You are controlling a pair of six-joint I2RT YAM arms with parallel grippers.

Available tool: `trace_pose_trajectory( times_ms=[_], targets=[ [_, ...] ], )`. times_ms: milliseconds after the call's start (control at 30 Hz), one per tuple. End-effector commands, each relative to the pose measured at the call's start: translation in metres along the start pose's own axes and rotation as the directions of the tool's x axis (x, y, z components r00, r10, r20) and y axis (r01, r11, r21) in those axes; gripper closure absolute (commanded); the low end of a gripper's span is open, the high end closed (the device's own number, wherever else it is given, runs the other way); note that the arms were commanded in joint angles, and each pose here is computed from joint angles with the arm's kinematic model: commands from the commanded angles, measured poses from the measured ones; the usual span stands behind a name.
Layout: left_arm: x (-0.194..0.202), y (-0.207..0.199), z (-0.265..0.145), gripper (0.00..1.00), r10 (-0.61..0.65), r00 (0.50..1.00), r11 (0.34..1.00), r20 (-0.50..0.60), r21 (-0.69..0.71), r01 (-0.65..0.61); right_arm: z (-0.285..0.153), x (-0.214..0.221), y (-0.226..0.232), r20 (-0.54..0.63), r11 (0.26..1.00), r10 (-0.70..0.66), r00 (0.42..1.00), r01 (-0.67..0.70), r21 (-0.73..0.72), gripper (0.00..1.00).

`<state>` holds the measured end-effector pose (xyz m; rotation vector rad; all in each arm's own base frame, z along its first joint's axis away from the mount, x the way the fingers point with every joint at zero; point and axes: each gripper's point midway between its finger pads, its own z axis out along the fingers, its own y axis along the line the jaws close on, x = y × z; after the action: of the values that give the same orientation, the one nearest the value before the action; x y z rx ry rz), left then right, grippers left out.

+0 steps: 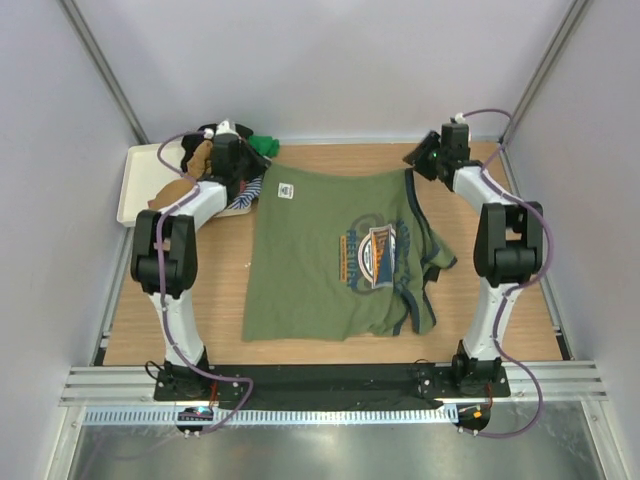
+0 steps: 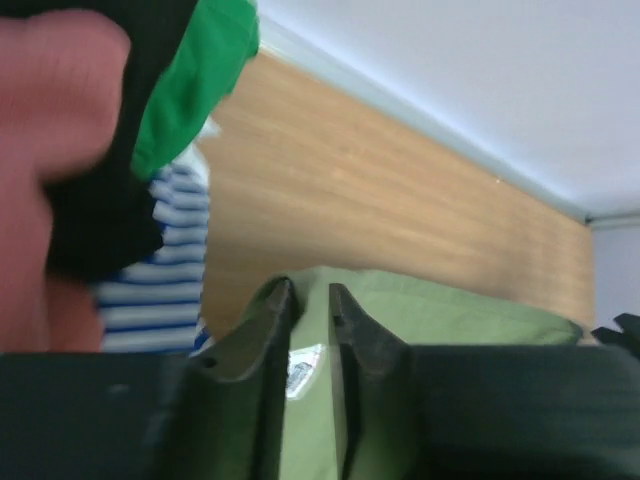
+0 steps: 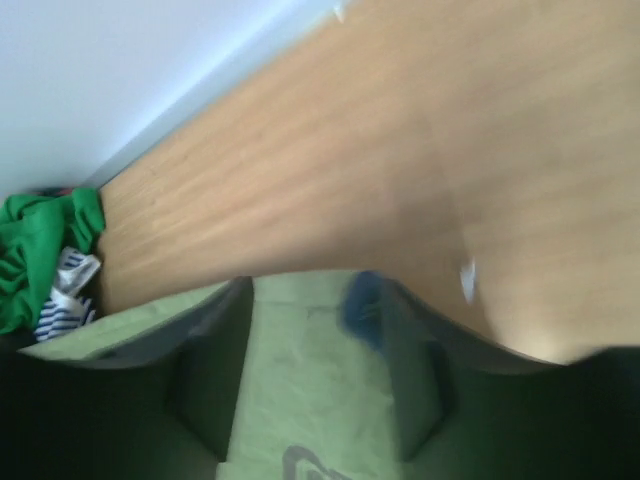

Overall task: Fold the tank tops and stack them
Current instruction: Flatten the tank top out

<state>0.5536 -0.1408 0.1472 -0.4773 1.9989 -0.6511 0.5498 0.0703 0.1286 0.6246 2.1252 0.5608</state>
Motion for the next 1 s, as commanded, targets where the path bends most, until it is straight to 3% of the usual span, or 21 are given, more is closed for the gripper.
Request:
trace_pose_trajectory(
  times_ms=[0, 67, 167, 233, 367, 467, 500, 567, 600, 667, 700, 767, 867, 967],
  targets=[
    [-0.05, -0.024, 0.015, 0.74, -0.001, 0.995, 1.0, 0.103, 0.03, -0.002, 0.002, -0.064, 0.043, 0.115, 0.994, -0.018, 0.993, 0.029, -0.101, 0.35],
    [-0.052, -0.02, 0.013, 0.42, 0.008, 0.997, 1.0, 0.077, 0.006, -0.008, -0.005, -0.068, 0.041, 0.111, 0.997, -0.031, 0.993, 0.038, -0.067, 0.25],
    [-0.063, -0.026, -0.012, 0.19, 0.018, 0.994, 1.0, 0.105, -0.014, -0.017, -0.035, -0.061, 0.031, 0.114, 0.999, -0.039, 0.993, 0.04, -0.006, 0.25],
    [-0.069, -0.037, -0.036, 0.18, 0.036, 0.992, 0.999, 0.122, -0.004, -0.036, -0.063, -0.048, 0.015, 0.104, 0.997, -0.043, 0.994, 0.036, 0.062, 0.27],
    [-0.052, -0.056, -0.081, 0.2, 0.078, 0.995, 0.997, 0.058, 0.0, -0.079, -0.112, -0.03, -0.024, 0.116, 0.972, -0.058, 0.992, 0.029, 0.234, 0.36],
    [-0.024, -0.078, -0.121, 0.21, 0.108, 0.994, 0.993, 0.02, 0.037, -0.109, -0.148, -0.023, -0.057, 0.165, 0.927, -0.063, 0.984, -0.004, 0.376, 0.4],
    [0.003, -0.076, -0.128, 0.21, 0.111, 0.993, 0.993, -0.03, 0.037, -0.11, -0.152, -0.011, -0.07, 0.148, 0.914, -0.061, 0.987, -0.005, 0.407, 0.42],
    [0.015, -0.09, -0.156, 0.22, 0.117, 0.993, 0.99, -0.03, 0.085, -0.114, -0.16, -0.001, -0.074, 0.134, 0.914, -0.062, 0.989, 0.002, 0.406, 0.44],
    [0.047, -0.084, -0.164, 0.23, 0.135, 0.987, 0.988, -0.087, 0.084, -0.128, -0.168, 0.001, -0.072, 0.138, 0.92, -0.061, 0.989, 0.002, 0.393, 0.44],
    [0.057, -0.088, -0.189, 0.23, 0.143, 0.987, 0.986, -0.068, 0.098, -0.136, -0.171, 0.024, -0.082, 0.09, 0.921, -0.053, 0.995, 0.014, 0.389, 0.44],
    [0.085, -0.078, -0.197, 0.23, 0.156, 0.981, 0.985, -0.118, 0.096, -0.145, -0.173, 0.03, -0.084, 0.079, 0.923, -0.048, 0.996, 0.014, 0.384, 0.43],
    [0.103, -0.068, -0.209, 0.22, 0.148, 0.979, 0.986, -0.138, 0.091, -0.136, -0.179, 0.044, -0.095, 0.08, 0.918, -0.032, 0.996, -0.002, 0.397, 0.32],
    [0.129, -0.036, -0.227, 0.22, 0.146, 0.975, 0.988, -0.168, 0.066, -0.137, -0.18, 0.055, -0.12, 0.104, 0.894, 0.026, 0.994, -0.07, 0.442, 0.3],
    [0.132, -0.019, -0.24, 0.2, 0.162, 0.978, 0.986, -0.129, 0.061, -0.155, -0.166, 0.063, -0.136, 0.111, 0.887, 0.083, 0.99, -0.124, 0.445, 0.3]
  ],
)
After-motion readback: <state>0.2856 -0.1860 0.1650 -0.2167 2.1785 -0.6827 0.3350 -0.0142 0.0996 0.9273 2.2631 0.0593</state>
